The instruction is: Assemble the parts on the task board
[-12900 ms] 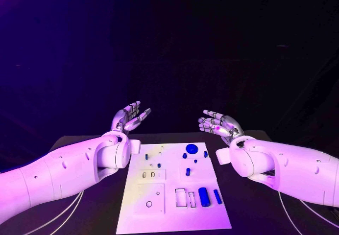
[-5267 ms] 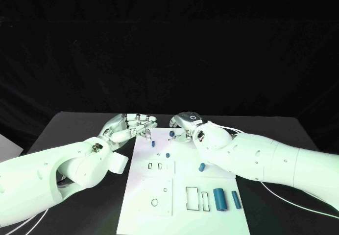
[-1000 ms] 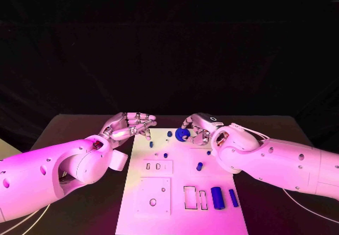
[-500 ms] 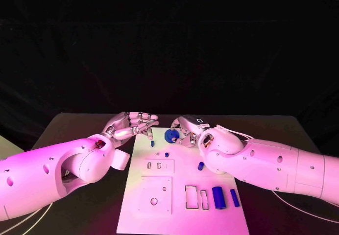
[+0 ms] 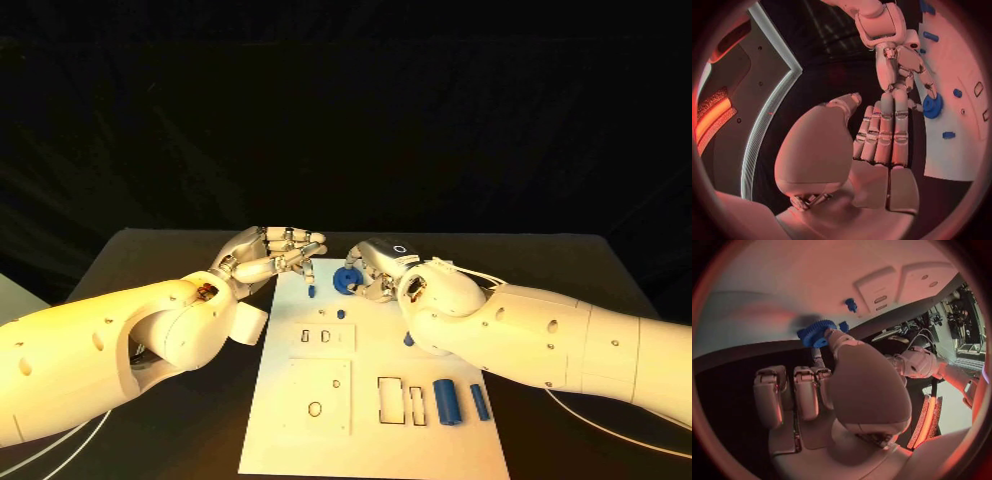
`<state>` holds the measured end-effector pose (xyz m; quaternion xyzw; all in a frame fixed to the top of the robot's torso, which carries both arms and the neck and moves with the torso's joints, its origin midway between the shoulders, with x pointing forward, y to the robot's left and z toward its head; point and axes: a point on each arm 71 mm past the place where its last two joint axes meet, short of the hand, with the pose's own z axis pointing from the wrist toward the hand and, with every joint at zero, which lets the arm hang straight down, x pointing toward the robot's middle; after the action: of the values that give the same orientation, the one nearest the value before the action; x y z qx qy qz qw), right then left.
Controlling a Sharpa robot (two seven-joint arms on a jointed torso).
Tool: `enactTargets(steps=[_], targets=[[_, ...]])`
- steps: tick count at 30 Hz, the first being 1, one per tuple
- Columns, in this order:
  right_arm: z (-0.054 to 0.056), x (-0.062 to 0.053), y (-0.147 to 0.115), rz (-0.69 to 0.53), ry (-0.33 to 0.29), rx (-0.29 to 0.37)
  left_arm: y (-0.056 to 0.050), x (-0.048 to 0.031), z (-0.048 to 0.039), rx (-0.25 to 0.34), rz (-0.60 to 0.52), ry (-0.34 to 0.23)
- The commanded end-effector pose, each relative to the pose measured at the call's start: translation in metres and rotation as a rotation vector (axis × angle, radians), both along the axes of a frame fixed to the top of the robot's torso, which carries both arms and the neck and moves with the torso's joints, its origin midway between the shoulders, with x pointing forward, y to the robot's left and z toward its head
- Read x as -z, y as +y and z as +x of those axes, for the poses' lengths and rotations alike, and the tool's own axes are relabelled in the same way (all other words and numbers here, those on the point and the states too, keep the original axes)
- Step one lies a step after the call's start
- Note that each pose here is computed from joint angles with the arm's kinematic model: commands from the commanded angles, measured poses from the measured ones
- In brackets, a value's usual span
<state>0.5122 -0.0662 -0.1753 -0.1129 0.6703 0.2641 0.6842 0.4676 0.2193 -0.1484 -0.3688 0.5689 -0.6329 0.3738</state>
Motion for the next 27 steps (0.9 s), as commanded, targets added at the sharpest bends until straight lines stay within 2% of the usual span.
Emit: enactTargets(steps=[1,15,27], targets=[[0.0000,0.0029,0.0030,-0.032,-0.003,-0.016,-0.0026,-0.0010,-0.0004,0.021,-0.009,-0.002],[0.0002,0.0080,0.0111,-0.050,0.003,-0.033,-0.0031,-0.0008,-0.0001,0.022,-0.009,-0.001],[0.0049,0.0096,0.0119,-0.064,0.007,-0.029,-0.0031,-0.0007,-0.0003,0.024,-0.008,0.001]])
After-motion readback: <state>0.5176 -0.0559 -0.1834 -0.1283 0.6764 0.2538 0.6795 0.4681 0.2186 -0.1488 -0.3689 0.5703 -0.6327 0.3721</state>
